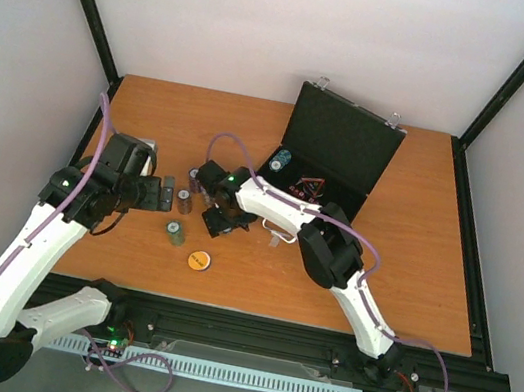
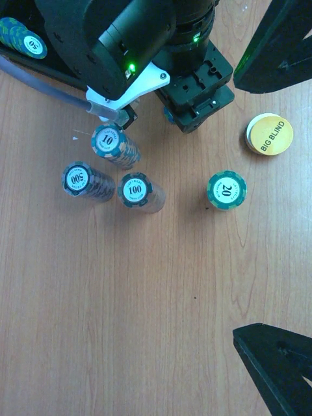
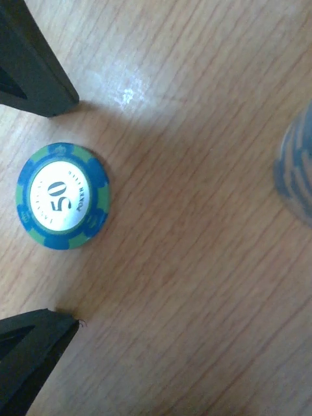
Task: Pack up texas hold em set
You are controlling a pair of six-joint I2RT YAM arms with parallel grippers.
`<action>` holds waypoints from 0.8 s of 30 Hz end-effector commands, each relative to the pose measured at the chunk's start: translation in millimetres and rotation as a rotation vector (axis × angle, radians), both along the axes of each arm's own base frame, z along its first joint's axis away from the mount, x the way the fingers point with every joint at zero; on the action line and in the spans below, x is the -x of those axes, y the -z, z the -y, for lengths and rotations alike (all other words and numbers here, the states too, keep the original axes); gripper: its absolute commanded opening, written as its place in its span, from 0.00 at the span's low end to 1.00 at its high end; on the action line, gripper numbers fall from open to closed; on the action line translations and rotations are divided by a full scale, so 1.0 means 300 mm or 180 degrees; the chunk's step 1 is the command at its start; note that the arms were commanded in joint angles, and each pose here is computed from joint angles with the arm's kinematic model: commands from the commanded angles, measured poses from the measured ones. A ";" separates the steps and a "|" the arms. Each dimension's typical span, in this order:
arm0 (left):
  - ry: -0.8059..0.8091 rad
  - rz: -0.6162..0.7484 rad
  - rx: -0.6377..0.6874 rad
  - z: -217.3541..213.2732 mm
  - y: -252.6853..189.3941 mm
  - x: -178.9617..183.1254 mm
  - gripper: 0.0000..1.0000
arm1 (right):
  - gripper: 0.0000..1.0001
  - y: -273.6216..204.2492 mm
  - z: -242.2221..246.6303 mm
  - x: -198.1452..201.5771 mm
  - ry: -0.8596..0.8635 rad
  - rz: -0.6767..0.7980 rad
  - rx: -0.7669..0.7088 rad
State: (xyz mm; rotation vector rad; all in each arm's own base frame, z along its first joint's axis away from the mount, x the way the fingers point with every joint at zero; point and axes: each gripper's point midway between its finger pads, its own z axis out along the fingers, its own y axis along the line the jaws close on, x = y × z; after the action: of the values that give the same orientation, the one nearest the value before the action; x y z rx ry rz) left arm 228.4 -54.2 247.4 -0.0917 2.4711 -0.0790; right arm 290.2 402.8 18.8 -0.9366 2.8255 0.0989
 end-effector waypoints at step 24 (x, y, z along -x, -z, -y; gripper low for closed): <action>-0.0030 -0.0019 0.0016 0.002 0.012 -0.008 1.00 | 0.37 0.052 0.045 0.035 0.0050 -0.0105 0.0128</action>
State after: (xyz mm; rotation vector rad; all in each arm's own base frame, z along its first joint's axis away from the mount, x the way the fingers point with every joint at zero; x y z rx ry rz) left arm 228.5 -54.3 240.8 -0.0948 2.4886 -0.0722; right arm 290.3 403.8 18.2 -0.9224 2.8142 0.1205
